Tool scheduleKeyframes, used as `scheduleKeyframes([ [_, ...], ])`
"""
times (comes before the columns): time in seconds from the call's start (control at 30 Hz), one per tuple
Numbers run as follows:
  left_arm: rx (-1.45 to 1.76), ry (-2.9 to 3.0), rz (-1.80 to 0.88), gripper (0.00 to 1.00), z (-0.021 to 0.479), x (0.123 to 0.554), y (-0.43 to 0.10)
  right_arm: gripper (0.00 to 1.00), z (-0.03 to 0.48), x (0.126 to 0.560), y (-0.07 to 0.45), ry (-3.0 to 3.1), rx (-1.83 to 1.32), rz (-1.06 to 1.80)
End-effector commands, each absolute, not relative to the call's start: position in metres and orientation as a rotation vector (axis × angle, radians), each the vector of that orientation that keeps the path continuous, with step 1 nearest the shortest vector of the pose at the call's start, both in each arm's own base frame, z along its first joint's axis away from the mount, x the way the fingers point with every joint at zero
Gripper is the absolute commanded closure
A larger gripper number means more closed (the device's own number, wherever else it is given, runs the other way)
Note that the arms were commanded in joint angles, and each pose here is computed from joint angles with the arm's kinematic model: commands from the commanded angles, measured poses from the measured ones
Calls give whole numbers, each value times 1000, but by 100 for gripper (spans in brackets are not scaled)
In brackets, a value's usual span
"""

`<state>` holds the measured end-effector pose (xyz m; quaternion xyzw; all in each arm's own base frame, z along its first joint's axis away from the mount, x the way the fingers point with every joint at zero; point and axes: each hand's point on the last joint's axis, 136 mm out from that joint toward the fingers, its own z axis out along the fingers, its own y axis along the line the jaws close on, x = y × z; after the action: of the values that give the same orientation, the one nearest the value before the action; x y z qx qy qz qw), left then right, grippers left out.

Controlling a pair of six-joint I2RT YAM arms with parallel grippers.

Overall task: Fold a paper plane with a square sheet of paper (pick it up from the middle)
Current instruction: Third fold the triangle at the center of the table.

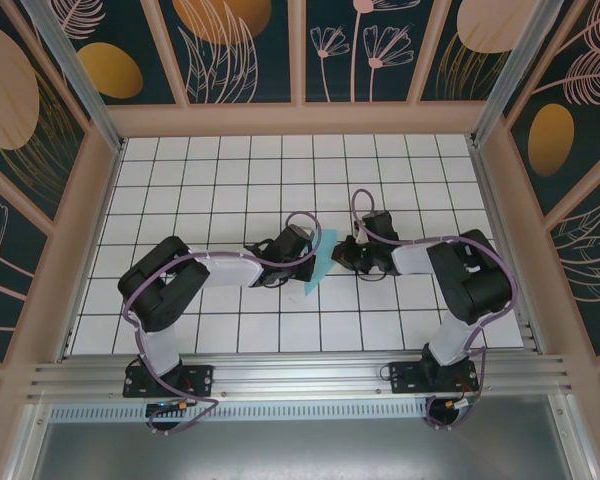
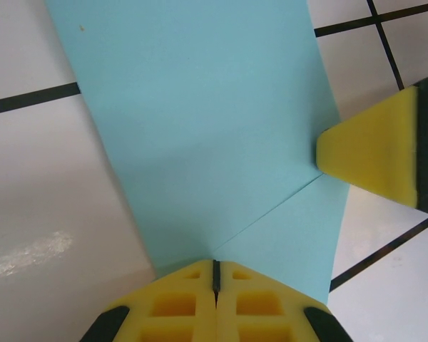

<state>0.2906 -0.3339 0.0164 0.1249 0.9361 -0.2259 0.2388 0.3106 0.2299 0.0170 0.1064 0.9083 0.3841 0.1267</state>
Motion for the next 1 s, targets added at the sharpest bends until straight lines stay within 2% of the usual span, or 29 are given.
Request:
scheduleKeyframes([
  [0.0,363,2610,-585,100,6,287,-330,93,-4,305,221,2702,325,1043],
  [0.17,361,2603,-587,100,9,289,-331,92,26,316,226,2643,261,1075],
  [0.3,361,2582,-596,99,18,292,-333,87,50,321,219,2587,257,1070],
  [0.43,353,2566,-597,97,25,294,-333,84,46,313,216,2599,266,1083],
  [0.57,343,2510,-622,94,49,303,-341,76,41,305,217,2601,275,1126],
  [0.77,349,2491,-615,93,58,305,-340,75,37,303,223,2601,273,1185],
  [0.97,333,2520,-572,95,47,302,-332,73,42,303,231,2579,235,1255],
])
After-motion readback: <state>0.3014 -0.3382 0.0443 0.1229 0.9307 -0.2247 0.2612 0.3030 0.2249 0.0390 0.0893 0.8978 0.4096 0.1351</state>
